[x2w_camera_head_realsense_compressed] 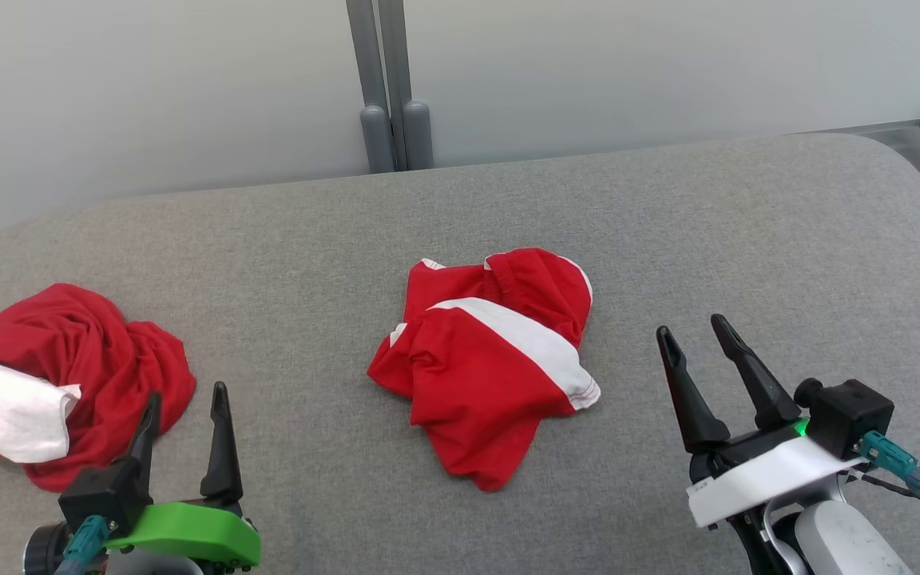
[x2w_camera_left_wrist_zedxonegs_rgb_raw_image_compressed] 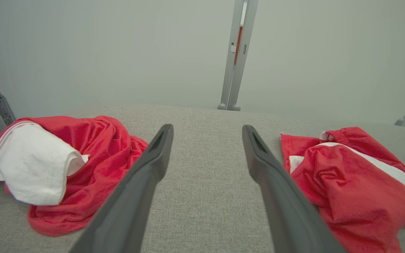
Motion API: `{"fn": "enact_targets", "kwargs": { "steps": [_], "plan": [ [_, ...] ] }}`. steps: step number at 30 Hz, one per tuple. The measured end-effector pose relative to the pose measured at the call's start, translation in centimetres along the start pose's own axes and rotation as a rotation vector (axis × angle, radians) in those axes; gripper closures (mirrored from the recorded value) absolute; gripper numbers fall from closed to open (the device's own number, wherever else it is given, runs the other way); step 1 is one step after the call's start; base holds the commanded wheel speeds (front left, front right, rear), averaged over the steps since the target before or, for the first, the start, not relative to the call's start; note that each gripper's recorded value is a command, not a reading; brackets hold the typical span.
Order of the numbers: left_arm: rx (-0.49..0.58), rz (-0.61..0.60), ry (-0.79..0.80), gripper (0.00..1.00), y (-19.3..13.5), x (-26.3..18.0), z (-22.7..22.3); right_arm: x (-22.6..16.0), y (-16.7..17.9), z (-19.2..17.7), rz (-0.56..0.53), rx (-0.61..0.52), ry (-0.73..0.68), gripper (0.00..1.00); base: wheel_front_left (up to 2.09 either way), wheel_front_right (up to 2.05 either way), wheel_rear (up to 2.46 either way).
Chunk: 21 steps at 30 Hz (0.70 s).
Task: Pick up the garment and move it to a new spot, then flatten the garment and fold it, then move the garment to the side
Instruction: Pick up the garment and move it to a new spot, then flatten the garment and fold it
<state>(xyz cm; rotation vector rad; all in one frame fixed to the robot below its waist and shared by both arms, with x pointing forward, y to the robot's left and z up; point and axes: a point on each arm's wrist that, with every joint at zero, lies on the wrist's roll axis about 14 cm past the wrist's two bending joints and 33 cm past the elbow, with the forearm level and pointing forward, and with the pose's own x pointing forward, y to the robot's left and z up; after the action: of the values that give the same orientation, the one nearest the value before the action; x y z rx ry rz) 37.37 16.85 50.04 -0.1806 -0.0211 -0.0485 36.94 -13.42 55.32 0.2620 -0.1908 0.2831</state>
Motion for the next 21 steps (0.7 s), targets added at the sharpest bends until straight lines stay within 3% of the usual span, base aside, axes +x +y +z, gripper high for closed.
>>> {"fn": "enact_targets", "kwargs": {
  "steps": [14, 21],
  "plan": [
    [-0.007, -0.010, -0.003, 0.00, -0.1, 0.0, -0.4, -0.1, -0.4, -0.2, -0.003, -0.010, 0.011, 0.00, 0.00, 0.00, 0.00],
    [-0.012, 0.019, -0.009, 0.00, 0.7, -0.3, -0.3, -0.3, -0.7, -2.0, 0.000, -0.008, 0.073, 0.00, 0.00, 0.00, 0.00]
  ]
}}
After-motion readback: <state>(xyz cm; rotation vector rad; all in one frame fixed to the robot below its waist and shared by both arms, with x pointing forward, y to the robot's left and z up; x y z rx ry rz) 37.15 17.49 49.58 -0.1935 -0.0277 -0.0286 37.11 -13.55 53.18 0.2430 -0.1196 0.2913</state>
